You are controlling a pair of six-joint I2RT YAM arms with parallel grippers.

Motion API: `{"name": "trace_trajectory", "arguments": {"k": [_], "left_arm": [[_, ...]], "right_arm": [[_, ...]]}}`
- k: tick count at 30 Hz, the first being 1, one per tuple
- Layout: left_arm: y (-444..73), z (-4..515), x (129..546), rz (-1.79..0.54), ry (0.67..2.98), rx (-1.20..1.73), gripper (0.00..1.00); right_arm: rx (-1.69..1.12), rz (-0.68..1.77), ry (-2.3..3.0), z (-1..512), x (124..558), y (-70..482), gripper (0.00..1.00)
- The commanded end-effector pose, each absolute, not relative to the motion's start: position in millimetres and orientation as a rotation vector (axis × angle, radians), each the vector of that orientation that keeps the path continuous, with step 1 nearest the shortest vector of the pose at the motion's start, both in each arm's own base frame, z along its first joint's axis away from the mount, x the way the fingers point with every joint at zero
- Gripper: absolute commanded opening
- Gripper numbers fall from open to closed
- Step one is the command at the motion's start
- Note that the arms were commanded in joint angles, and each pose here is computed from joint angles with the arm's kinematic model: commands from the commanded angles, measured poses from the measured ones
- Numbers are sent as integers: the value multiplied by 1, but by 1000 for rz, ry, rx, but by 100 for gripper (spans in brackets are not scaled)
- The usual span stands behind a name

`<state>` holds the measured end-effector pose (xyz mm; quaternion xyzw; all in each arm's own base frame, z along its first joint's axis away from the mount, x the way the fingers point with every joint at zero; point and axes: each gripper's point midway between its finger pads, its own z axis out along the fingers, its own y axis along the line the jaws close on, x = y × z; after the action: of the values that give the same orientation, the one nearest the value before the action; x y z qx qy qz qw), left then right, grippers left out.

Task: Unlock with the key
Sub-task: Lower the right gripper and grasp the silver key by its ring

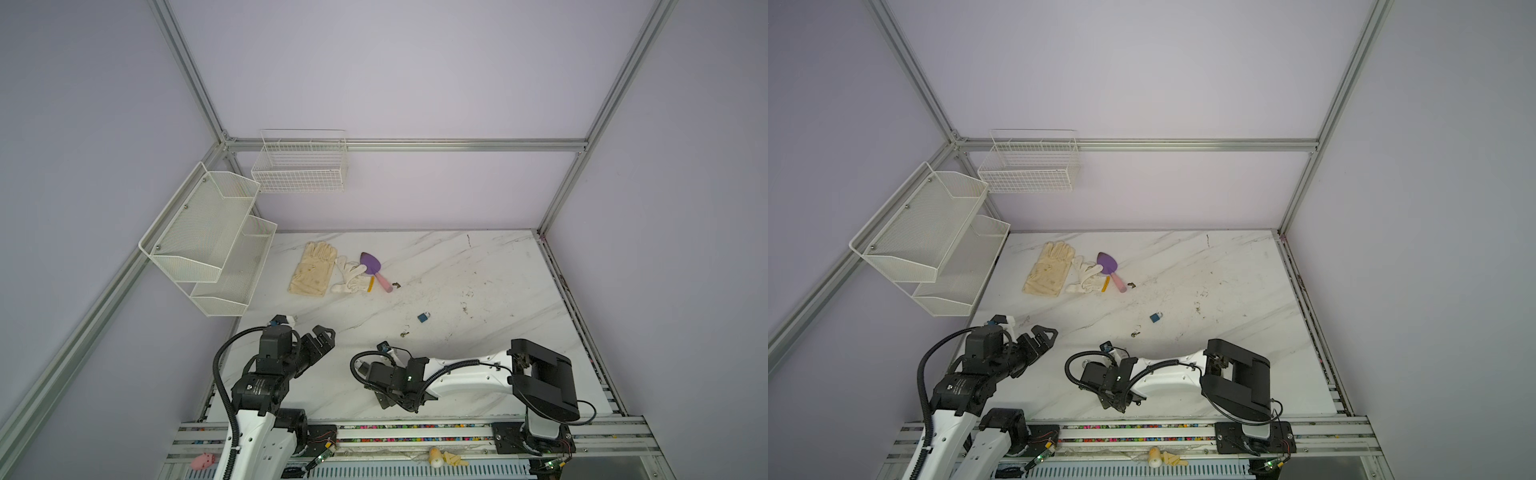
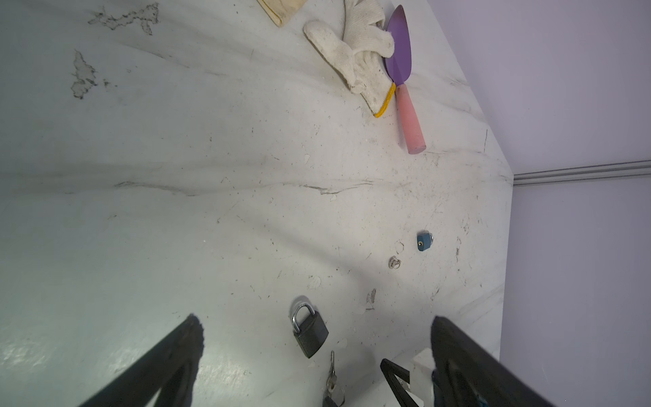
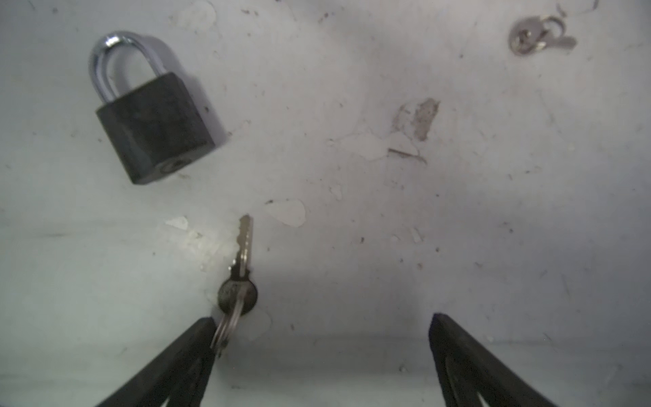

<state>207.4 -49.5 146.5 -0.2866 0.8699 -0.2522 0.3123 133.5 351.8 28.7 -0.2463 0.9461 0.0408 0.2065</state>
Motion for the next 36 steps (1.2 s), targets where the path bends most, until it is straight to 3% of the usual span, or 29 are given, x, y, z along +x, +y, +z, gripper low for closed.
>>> {"name": "trace_trajectory", "arguments": {"k": [1, 6, 14, 20, 31, 36], "left_arm": [[-58, 185, 215, -736, 2223, -695, 100], [-69, 185, 218, -759, 2236, -668, 100], [-85, 188, 227, -727, 2253, -600, 100], [-85, 186, 228, -713, 2253, -597, 100], [-90, 185, 227, -727, 2271, -554, 100], [-92, 184, 228, -732, 2280, -544, 100]], "right_arm": [[-712, 68, 2650, 35, 137, 330, 97], [-723, 105, 2641, 46, 140, 330, 97], [-705, 374, 2620, 72, 135, 373, 93], [-736, 413, 2631, 68, 131, 385, 79], [-765, 366, 2645, 44, 132, 388, 36], [-776, 355, 2649, 37, 132, 390, 29]]}}
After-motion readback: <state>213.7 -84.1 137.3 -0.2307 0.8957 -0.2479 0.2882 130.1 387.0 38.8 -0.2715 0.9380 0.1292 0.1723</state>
